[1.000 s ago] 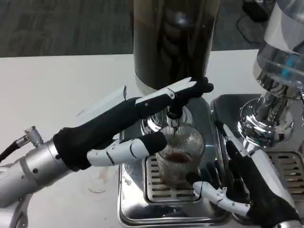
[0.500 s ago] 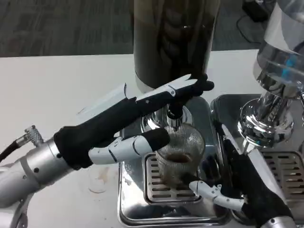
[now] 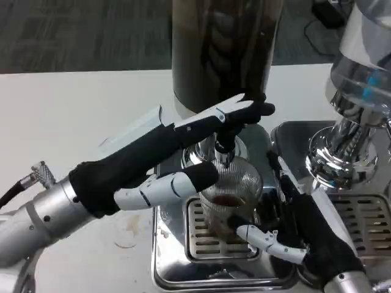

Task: Grasp the cup under the faucet to collect the drink, then remove the cup.

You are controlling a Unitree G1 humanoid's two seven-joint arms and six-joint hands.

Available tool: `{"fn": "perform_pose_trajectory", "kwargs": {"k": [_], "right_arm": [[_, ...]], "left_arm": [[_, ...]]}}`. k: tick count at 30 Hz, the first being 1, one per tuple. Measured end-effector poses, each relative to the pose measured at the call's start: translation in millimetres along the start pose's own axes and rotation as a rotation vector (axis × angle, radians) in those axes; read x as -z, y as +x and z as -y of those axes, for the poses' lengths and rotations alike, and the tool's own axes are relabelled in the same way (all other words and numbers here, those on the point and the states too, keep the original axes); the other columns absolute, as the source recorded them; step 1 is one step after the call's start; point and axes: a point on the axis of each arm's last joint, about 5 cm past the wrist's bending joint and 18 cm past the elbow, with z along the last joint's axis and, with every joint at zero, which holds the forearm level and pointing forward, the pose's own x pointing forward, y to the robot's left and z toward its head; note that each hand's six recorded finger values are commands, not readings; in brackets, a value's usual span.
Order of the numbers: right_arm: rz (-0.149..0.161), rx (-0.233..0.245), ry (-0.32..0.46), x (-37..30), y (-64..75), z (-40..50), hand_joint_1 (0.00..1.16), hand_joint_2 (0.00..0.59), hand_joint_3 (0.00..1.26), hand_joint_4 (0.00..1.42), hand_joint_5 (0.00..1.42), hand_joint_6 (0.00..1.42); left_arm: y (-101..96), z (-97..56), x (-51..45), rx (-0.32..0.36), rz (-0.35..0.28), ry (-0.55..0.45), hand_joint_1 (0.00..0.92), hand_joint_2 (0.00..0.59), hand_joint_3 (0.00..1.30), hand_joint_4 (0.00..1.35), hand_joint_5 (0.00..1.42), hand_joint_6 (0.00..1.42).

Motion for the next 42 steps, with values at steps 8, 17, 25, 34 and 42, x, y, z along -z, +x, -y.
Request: {"fn": "perform_pose_trajectory", "kwargs": {"k": [8,17,25,34,42], "right_arm": [[0.006,0.0,-0.003,0.1,1.6,-0.4,0.69,0.143,0.0,0.0,0.0,0.0],[0.013,0.001,0.001,0.3,0.1,0.1,0.68,0.146,0.0,0.0,0.0,0.0],[0.029,-0.022,0.018,1.5,1.7,-3.6,0.68,0.147,0.0,0.0,0.0,0.0],[0.055,-0.044,0.049,0.7,10.0,-8.4,0.72,0.141,0.0,0.0,0.0,0.05],[0.08,-0.042,0.076,0.4,17.7,-11.9,0.77,0.131,0.0,0.0,0.04,0.16]], "left_arm": [[-1.2,0.6,-1.3,-0.003,-0.005,-0.002,0.0,0.215,0.15,0.0,0.11,0.0],[-1.4,-0.8,-3.7,0.045,-0.005,0.007,0.0,0.222,0.15,0.0,0.11,0.0],[-1.4,-1.6,-4.0,0.048,-0.005,0.008,0.0,0.223,0.15,0.0,0.11,0.0],[-1.9,-2.2,-4.3,0.044,-0.007,0.011,0.0,0.224,0.16,0.0,0.11,0.0],[-2.8,-2.6,-5.7,0.039,-0.013,0.011,0.0,0.229,0.17,0.0,0.11,0.01]]}}
